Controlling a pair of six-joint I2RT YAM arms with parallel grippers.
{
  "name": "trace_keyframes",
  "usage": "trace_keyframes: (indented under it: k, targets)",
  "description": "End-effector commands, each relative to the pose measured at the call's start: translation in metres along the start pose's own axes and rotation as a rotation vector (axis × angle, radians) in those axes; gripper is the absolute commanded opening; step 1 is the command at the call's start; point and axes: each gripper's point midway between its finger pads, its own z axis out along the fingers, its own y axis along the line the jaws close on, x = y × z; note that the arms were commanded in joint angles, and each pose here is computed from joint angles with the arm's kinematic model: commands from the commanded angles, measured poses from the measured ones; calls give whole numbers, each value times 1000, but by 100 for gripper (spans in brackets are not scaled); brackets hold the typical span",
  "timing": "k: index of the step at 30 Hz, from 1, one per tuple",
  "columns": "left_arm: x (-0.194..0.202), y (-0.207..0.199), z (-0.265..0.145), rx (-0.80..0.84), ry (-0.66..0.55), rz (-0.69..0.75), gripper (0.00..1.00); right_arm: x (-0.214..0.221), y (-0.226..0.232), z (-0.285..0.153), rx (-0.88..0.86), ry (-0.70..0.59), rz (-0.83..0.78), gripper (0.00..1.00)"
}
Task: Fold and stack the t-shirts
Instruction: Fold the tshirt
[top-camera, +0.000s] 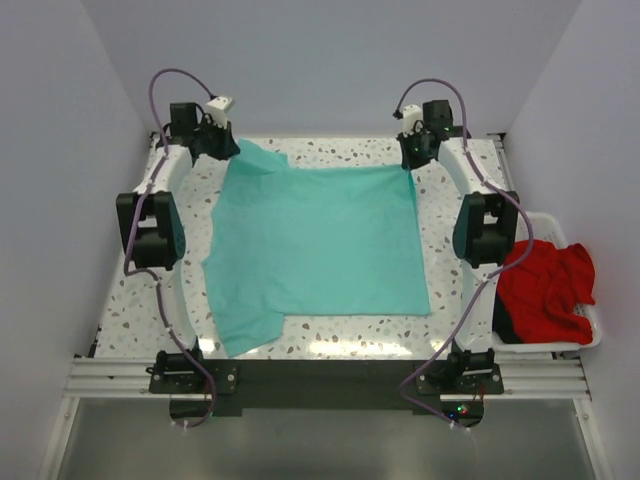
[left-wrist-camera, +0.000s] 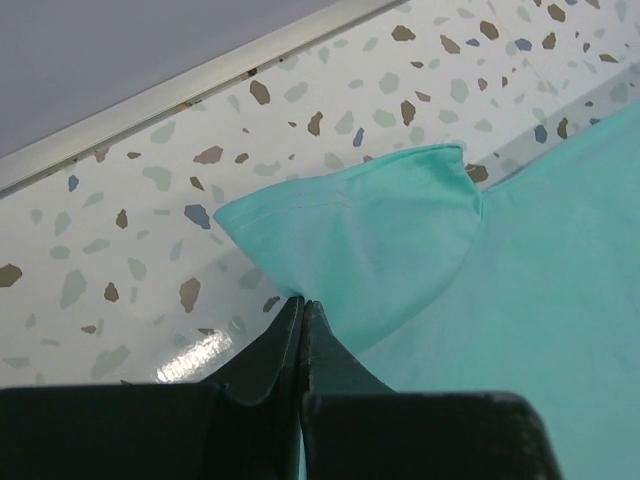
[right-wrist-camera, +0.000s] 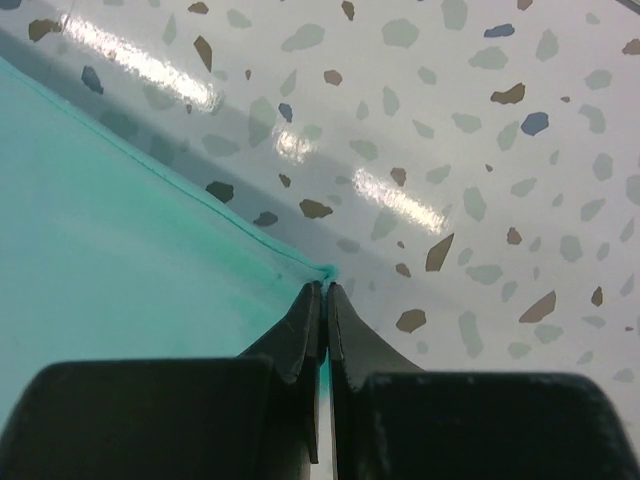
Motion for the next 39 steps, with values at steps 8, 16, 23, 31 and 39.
trace_keyframes:
  k: [8,16,23,31,39]
  targets:
    - [0,-43,-69,61,-42,175,0,4,16,-52,-58,0,-73,0]
    - [32,-63,-92,76,9,204,0,25,25,-59,-86,41,-116,0]
    - [59,-75,-110,72,59,227,0,53,31,-59,-115,93,-168,0]
    - [118,-82,-118,64,173,232,0,92,39,-45,-167,182,-192,0]
    - [162,-79,-109,67,265,191,0,129,42,-31,-182,269,-206,0]
